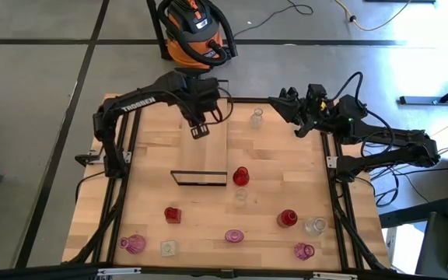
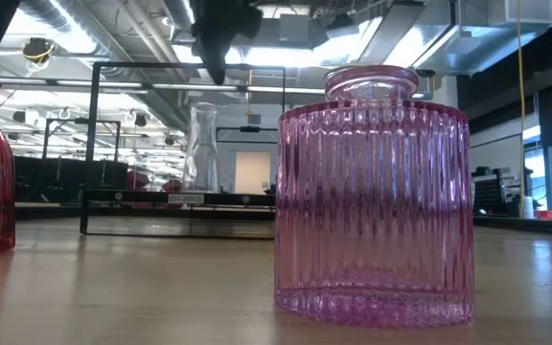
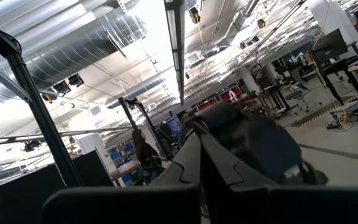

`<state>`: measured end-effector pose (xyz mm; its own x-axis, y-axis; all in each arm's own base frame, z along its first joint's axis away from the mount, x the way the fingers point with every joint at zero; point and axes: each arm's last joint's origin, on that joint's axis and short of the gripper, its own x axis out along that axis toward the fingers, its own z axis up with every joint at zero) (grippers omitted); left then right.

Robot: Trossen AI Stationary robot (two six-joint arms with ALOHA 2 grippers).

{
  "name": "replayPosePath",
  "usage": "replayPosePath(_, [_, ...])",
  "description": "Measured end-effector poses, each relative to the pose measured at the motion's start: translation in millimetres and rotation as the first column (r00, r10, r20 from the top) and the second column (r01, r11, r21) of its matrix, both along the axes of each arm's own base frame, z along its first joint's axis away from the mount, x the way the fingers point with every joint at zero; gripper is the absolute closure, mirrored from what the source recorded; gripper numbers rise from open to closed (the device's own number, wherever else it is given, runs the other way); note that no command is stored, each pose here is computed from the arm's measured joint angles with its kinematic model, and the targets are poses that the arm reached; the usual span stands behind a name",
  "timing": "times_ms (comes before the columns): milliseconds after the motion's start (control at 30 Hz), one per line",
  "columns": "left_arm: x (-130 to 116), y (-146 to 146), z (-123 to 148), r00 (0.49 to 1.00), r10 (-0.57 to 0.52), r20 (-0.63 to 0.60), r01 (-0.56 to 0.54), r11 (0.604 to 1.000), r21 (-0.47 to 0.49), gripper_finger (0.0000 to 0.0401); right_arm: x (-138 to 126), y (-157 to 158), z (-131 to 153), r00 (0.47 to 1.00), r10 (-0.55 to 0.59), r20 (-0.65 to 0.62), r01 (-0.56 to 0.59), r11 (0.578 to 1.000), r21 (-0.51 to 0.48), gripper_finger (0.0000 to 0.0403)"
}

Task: Sort vases onto shelf
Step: Put the transparent vase on the shelf

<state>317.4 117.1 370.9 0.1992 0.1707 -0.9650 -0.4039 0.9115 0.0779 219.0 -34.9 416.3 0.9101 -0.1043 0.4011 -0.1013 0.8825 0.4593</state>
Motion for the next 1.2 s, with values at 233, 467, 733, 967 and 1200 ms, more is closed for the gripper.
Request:
replayPosePath(233, [-16.7, 20.5, -2.9, 0.991, 0.120, -0.054, -0.122, 0.992, -0.040, 0.0367, 0.1, 0.4, -0.1, 1.000, 0.012, -0.001, -0.012, 1.000, -0.005, 0.0402])
replayPosePath(467, [-39.2, 42.9, -39.2, 0.968, 0.189, -0.167, -0.215, 0.964, -0.157, 0.0397, 0.3, 1.3, -0.3, 0.999, 0.046, -0.005, -0.046, 0.999, -0.009, 0.0402])
replayPosePath(733, [-52.8, 49.6, -85.1, 0.977, 0.186, -0.100, -0.206, 0.941, -0.269, 0.0400, 0.3, 1.5, -0.4, 0.999, 0.052, -0.007, -0.052, 0.999, -0.013, 0.0402])
replayPosePath(967, [-46.5, 48.8, -104.1, 0.977, 0.211, -0.019, -0.205, 0.923, -0.326, 0.0401, 0.2, 1.5, 0.0, 0.999, 0.053, -0.002, -0.053, 0.999, -0.011, 0.0402])
replayPosePath(1200, [-43.5, 44.3, -108.6, 0.977, 0.213, 0.001, -0.196, 0.902, -0.386, 0.0401, 0.1, 1.5, 0.1, 0.998, 0.058, 0.000, -0.058, 0.998, 0.001, 0.0402])
